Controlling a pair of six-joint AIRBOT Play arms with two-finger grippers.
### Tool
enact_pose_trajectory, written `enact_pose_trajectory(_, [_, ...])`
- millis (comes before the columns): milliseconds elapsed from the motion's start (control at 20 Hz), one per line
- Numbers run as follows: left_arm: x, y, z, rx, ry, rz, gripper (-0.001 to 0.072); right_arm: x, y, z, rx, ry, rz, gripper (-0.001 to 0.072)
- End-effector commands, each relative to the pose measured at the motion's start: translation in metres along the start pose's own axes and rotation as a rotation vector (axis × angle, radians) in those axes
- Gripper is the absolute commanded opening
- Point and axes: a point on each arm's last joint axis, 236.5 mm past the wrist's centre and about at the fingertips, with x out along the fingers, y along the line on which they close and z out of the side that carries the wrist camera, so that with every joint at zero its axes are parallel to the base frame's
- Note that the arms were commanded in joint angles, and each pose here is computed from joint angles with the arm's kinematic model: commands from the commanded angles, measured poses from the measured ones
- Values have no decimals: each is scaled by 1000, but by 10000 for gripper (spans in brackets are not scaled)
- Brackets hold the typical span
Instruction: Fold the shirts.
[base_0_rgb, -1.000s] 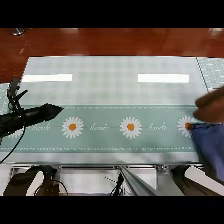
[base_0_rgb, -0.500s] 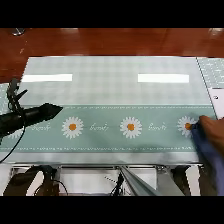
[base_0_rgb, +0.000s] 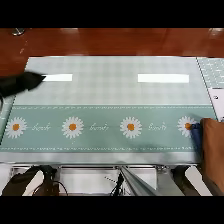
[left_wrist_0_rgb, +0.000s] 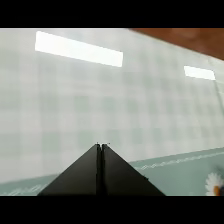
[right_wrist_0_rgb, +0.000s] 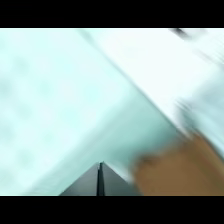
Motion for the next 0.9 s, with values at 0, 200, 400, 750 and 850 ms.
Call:
enact_pose_trajectory(0, [29, -72, 37, 124, 45, -167, 24, -7, 180, 24, -219, -122, 506, 22])
enact_pose_trajectory(200, [95, -50, -34, 284, 254, 62, 24, 91, 220, -109, -739, 176, 263, 22])
enact_pose_trajectory(400, [116, 3, -104, 274, 464, 228, 25, 169, 192, -183, -693, 257, 68, 20])
enact_pose_trajectory(750, [121, 12, -112, 262, 495, 241, 26, 189, 178, -214, -659, 281, 74, 21])
enact_pose_trajectory(850, [121, 12, -111, 262, 491, 240, 25, 183, 179, -210, -654, 266, 85, 21])
